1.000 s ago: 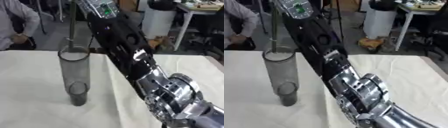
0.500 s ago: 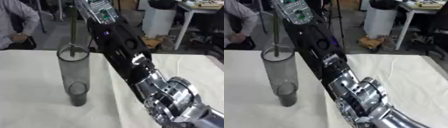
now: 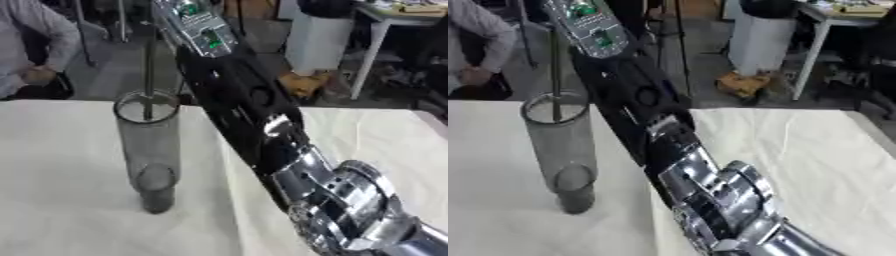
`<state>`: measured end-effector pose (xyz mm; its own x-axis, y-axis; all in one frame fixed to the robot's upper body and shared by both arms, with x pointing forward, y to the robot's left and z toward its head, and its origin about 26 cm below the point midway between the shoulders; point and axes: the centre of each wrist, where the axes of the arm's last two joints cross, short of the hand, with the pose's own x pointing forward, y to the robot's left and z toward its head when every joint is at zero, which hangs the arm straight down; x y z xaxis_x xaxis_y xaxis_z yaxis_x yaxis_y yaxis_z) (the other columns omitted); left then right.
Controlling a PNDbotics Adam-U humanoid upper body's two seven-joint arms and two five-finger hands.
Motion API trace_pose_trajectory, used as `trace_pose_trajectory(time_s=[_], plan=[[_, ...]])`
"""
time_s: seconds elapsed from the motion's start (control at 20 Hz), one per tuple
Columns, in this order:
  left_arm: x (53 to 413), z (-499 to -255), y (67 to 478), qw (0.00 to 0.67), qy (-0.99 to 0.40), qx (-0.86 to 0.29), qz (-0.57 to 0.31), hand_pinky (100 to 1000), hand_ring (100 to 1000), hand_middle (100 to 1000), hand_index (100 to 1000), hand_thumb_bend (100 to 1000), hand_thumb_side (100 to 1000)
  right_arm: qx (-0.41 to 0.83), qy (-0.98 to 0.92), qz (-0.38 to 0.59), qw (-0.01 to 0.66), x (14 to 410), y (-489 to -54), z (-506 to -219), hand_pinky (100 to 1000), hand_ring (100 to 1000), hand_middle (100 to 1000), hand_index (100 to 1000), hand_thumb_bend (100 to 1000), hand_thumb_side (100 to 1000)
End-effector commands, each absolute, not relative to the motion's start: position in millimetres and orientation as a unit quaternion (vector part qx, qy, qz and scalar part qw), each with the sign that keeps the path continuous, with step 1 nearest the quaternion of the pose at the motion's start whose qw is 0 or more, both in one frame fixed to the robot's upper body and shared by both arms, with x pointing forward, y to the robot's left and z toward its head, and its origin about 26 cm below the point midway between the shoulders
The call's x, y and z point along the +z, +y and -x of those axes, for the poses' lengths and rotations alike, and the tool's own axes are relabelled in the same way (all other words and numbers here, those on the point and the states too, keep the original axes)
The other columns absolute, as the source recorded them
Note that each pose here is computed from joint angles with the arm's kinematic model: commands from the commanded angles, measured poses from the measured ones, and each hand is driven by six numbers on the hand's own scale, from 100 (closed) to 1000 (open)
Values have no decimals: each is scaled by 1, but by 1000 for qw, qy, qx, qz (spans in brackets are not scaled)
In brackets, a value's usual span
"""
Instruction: Arrange flowers into the vase.
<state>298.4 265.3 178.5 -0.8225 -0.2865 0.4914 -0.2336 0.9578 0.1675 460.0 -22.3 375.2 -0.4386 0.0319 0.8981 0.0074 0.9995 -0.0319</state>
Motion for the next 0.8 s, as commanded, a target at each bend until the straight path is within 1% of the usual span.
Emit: trace_pose_trajectory(time_s=[0.05,0.8], plan=[[187,-297,264,251,-957,-51,-134,547,605,856,905,100,1000,17,-861,10,508,388,-22,-454,100,153,100,525,100,211],[187,-297,263,250,-958,-48,-131,545,603,856,905,100,1000,28,-865,3,500,380,-21,-454,100,154,100,525,100,211]])
